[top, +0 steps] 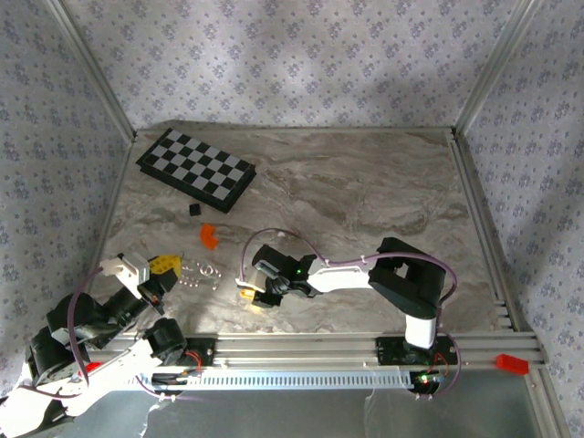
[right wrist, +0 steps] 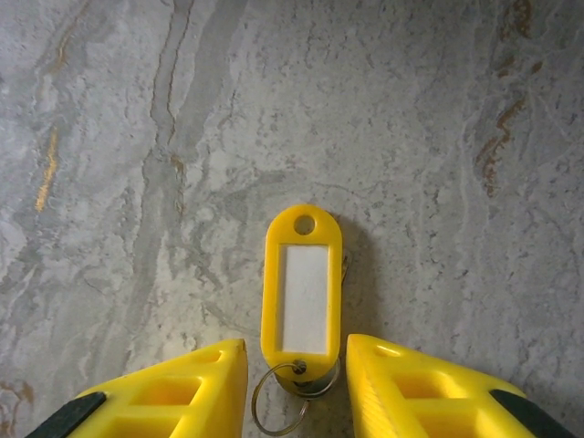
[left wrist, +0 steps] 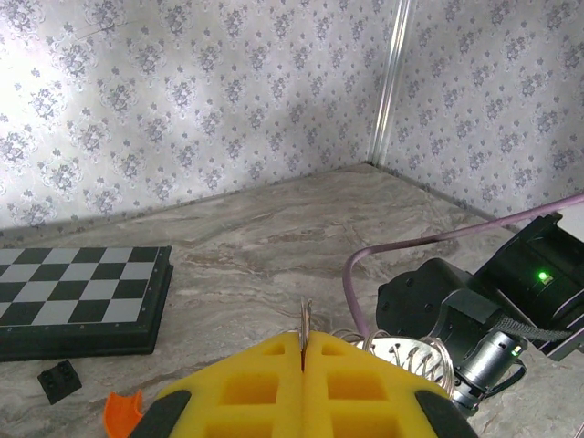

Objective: Put the keys on the keyring

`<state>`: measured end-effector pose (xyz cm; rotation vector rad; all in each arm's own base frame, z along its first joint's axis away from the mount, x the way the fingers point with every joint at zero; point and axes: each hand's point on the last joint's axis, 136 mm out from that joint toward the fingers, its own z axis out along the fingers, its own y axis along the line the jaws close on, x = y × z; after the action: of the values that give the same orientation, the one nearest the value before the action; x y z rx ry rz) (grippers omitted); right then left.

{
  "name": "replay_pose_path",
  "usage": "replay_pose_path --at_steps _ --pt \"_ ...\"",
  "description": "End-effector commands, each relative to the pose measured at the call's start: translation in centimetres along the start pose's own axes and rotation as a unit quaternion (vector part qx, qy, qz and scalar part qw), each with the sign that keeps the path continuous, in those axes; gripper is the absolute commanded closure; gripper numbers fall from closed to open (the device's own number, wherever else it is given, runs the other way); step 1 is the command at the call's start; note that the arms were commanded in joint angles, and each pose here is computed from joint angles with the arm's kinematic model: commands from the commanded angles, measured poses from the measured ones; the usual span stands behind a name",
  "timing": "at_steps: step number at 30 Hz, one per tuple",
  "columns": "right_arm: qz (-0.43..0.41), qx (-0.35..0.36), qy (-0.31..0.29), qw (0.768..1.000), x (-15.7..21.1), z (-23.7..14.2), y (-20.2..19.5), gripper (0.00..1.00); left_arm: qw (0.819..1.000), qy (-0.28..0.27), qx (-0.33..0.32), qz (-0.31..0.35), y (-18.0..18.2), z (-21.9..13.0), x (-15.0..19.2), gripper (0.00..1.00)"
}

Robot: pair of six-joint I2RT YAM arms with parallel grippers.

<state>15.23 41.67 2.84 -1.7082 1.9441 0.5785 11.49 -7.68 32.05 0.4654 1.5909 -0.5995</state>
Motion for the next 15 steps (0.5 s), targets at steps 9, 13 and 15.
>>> replay_pose_path --at_steps 9,13,15 --pt "-0.007 0.012 0.016 1.000 0.40 0.52 -0.80 0.86 1.000 -0.024 -0.005 -0.014 0.28 -0.36 -1.00 1.00" --pt "-0.005 0.013 0.014 1.000 0.31 0.38 -0.90 0.93 1.000 -0.023 -0.008 -0.013 0.38 -0.33 -0.92 1.00" --pt "-0.003 0.013 0.014 1.000 0.36 0.24 -0.88 0.97 1.000 -0.023 -0.009 -0.014 0.38 -0.29 -0.93 1.00"
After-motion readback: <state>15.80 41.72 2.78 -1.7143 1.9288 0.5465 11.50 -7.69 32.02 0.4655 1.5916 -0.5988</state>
